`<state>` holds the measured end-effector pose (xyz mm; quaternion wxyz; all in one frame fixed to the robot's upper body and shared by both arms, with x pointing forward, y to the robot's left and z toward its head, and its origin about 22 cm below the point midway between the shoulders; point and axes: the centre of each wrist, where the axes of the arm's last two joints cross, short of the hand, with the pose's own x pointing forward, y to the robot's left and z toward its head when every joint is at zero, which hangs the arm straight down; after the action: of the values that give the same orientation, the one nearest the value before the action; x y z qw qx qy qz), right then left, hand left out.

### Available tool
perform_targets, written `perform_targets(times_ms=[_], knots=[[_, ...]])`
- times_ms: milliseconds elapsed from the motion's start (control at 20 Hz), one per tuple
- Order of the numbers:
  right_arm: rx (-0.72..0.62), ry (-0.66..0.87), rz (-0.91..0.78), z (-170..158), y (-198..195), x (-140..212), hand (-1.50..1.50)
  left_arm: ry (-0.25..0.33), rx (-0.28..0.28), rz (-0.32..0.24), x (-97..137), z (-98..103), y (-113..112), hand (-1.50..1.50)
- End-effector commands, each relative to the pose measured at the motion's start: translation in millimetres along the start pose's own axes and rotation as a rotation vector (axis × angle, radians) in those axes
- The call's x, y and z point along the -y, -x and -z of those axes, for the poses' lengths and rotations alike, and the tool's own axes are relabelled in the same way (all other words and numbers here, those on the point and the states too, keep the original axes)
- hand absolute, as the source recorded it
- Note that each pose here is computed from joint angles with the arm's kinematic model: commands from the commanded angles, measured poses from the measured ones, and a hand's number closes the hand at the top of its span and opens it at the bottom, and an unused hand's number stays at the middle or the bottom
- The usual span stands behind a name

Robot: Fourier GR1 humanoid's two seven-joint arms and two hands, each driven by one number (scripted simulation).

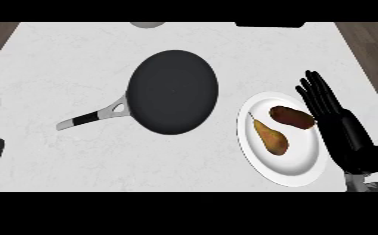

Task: Pick the sweet potato from the plate and place it in the pan

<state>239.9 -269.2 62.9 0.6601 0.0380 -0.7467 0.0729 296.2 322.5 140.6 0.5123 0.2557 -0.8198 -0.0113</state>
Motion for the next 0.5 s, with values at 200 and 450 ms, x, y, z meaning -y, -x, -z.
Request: perform_targets(times_ms=[200,450], knots=[[0.362,-0.492,-0.032,35,-65,-20,-1.50,0.281,-0.371,0.030,33,-71,61,0.00],[0.262,-0.133,-0.222,26,-42,95,-1.50,0.407,-0.521,0.026,38,-121,73,0.00]])
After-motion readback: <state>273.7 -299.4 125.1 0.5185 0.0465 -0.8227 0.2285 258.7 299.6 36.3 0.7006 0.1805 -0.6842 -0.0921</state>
